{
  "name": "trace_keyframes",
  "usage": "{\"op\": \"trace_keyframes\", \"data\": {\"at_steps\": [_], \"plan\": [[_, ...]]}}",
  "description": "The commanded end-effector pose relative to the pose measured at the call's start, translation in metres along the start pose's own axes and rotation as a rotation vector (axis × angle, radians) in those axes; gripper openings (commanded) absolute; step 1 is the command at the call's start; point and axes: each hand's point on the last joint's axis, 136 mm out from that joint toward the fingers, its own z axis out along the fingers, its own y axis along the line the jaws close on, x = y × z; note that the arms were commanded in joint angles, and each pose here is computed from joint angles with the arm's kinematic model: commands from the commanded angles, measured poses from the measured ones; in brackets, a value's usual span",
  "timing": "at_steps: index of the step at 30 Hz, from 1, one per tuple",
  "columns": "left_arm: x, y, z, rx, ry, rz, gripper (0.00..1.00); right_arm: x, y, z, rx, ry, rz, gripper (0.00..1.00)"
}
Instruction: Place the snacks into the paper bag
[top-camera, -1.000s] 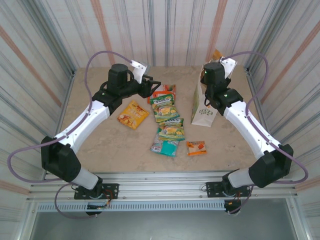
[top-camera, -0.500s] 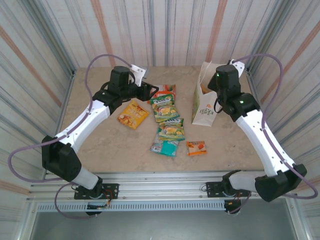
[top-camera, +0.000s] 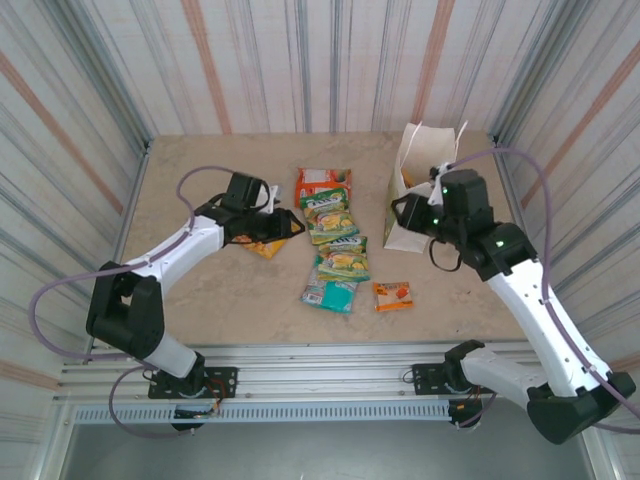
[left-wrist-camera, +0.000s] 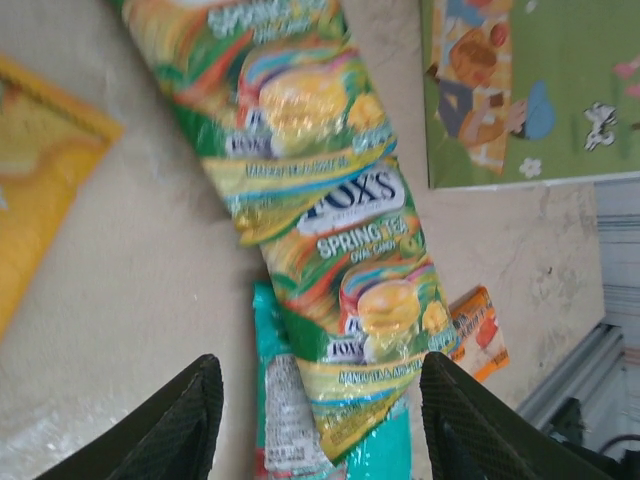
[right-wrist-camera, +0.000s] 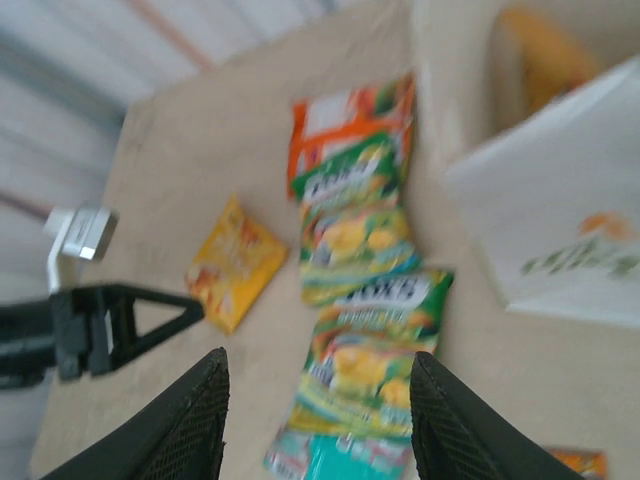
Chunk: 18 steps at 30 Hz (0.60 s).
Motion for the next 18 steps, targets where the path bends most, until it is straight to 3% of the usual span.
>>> {"op": "trace_keyframes", "data": {"at_steps": [1,7,18], "plan": [[0.019,-0.006,0.017,0.091,0.08,-0.115,0.56,0.035,0.014,0.013,-0.084,0.128,0.058,0.51],[0.039,-0.013,0.05,0.156,0.183,-0.172,0.56,0.082,-0.007,0.039,-0.009,0.268,0.132,0.51],[0.045,-0.004,0.094,0.163,0.253,-0.235,0.53,0.134,-0.034,0.071,0.107,0.384,0.115,0.51]]}}
